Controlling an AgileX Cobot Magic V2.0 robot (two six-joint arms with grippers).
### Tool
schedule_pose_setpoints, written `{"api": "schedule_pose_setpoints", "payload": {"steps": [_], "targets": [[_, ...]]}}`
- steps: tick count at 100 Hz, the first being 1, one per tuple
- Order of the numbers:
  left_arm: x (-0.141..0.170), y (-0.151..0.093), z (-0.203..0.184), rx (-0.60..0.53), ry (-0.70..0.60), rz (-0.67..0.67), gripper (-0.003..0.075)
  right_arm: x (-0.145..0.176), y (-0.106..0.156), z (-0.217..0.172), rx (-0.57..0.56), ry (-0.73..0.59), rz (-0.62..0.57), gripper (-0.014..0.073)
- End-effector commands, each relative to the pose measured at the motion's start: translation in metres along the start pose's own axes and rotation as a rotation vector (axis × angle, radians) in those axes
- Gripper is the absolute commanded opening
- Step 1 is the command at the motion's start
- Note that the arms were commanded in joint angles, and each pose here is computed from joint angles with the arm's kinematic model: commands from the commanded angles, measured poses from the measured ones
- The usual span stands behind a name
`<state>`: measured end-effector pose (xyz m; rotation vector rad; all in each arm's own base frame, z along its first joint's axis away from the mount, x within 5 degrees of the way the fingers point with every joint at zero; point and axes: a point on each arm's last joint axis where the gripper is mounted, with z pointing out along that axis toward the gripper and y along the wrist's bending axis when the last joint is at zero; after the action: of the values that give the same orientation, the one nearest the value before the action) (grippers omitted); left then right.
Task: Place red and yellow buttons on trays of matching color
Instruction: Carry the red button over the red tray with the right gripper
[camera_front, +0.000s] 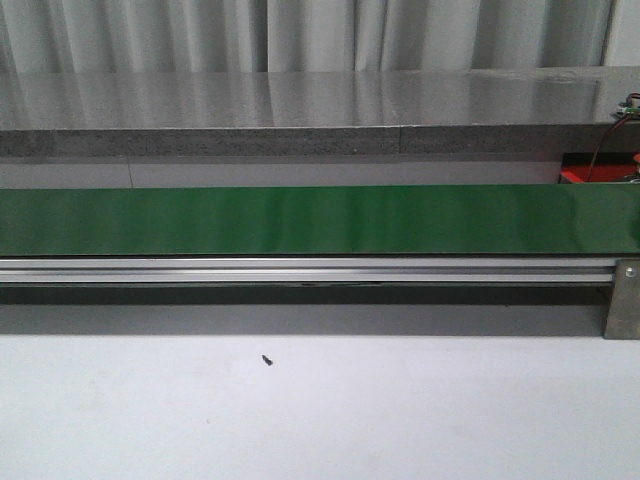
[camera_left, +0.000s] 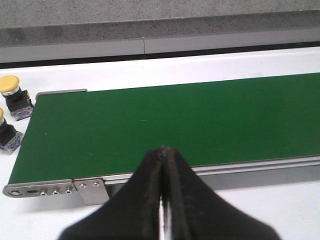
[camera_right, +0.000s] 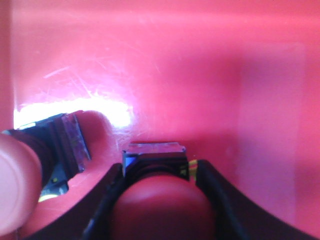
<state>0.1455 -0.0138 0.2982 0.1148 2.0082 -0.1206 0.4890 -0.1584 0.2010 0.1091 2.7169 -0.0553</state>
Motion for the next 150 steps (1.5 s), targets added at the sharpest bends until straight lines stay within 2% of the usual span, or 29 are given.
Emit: {"api": "schedule_pose_setpoints", "payload": {"steps": [1, 10, 17, 34, 43, 62, 78, 95, 108, 135, 150], "targets": [[-0.015, 0.000, -0.004, -0.011, -0.100, -0.011, -0.0020, -0.017, -0.006, -0.043, 0.035, -0.135, 0.003, 0.0206], [-0.015, 0.000, -0.004, -0.011, -0.100, -0.011, -0.0020, -0.017, -0.006, -0.043, 0.034, -0.131, 0.003, 0.0209], [-0.015, 0.000, -0.004, -0.011, -0.100, -0.011, -0.0020, -0.016, -0.005, -0.043, 0.032, -0.127, 0.003, 0.0251], [-0.015, 0.000, -0.004, -0.011, -0.100, -0.011, -0.0020, -0.017, -0.005, -0.043, 0.034, -0.133, 0.003, 0.0505], [-0.015, 0.000, -0.004, -0.010, -0.098, -0.011, -0.0020, -0.017, -0.005, -0.044, 0.035, -0.137, 0.003, 0.0571], [-0.015, 0.000, -0.004, -0.010, -0.096, -0.011, -0.0020, -0.022, -0.005, -0.063, 0.046, -0.185, 0.003, 0.0573], [-0.014, 0.000, -0.004, -0.007, -0.088, -0.011, -0.0020, -0.027, -0.001, -0.099, 0.043, -0.265, 0.008, 0.0573], [-0.013, 0.000, -0.004, -0.004, -0.079, -0.011, -0.0020, -0.027, 0.009, -0.147, -0.013, -0.324, 0.026, 0.0573], [-0.013, 0.000, -0.004, -0.004, -0.079, -0.011, -0.0020, -0.021, 0.023, -0.190, -0.046, -0.347, 0.009, 0.0573], [-0.013, -0.001, -0.004, -0.003, -0.077, -0.011, -0.0020, 0.003, 0.068, -0.299, -0.073, -0.521, -0.081, 0.0573], [-0.013, -0.001, -0.004, -0.003, -0.077, -0.011, -0.0020, 0.031, 0.089, -0.329, -0.095, -0.540, -0.131, 0.0573]]}}
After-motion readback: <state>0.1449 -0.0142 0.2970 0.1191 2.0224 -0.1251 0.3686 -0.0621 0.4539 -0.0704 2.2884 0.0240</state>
